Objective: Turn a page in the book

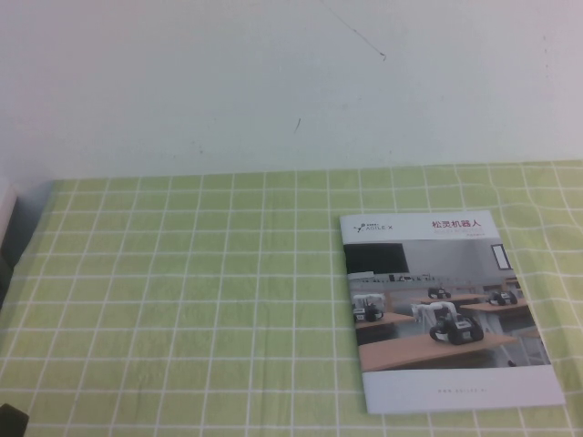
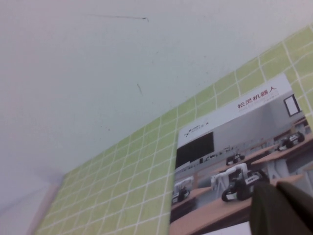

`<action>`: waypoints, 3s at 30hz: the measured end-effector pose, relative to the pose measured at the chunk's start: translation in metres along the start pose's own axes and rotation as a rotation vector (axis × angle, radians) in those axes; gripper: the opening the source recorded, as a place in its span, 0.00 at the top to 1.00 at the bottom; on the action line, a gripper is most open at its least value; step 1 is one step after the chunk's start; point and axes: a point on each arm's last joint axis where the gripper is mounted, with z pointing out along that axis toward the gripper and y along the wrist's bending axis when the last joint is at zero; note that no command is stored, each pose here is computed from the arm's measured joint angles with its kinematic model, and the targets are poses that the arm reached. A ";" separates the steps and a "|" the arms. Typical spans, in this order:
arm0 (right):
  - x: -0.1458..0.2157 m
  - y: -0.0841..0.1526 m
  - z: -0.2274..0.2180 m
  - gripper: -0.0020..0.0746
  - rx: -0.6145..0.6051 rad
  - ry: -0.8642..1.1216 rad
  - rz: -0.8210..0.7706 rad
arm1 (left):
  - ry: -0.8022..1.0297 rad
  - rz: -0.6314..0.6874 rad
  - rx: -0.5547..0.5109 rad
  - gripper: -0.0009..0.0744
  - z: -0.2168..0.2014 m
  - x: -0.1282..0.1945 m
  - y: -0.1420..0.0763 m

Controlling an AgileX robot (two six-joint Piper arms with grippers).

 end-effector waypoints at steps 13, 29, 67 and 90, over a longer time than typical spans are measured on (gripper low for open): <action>-0.030 0.028 0.004 0.98 0.013 0.116 -0.442 | 0.211 0.512 -0.013 0.99 -0.003 -0.044 -0.074; -0.075 0.049 0.042 0.98 0.072 0.570 -0.964 | 0.637 0.787 0.112 0.99 0.107 -0.080 -0.133; -0.066 -0.005 0.196 0.53 0.228 0.913 -0.609 | 1.172 0.903 0.193 0.99 0.306 0.162 -0.114; -0.034 -0.041 0.226 0.33 0.311 0.959 -0.453 | 1.214 0.923 0.095 0.99 0.310 0.166 -0.102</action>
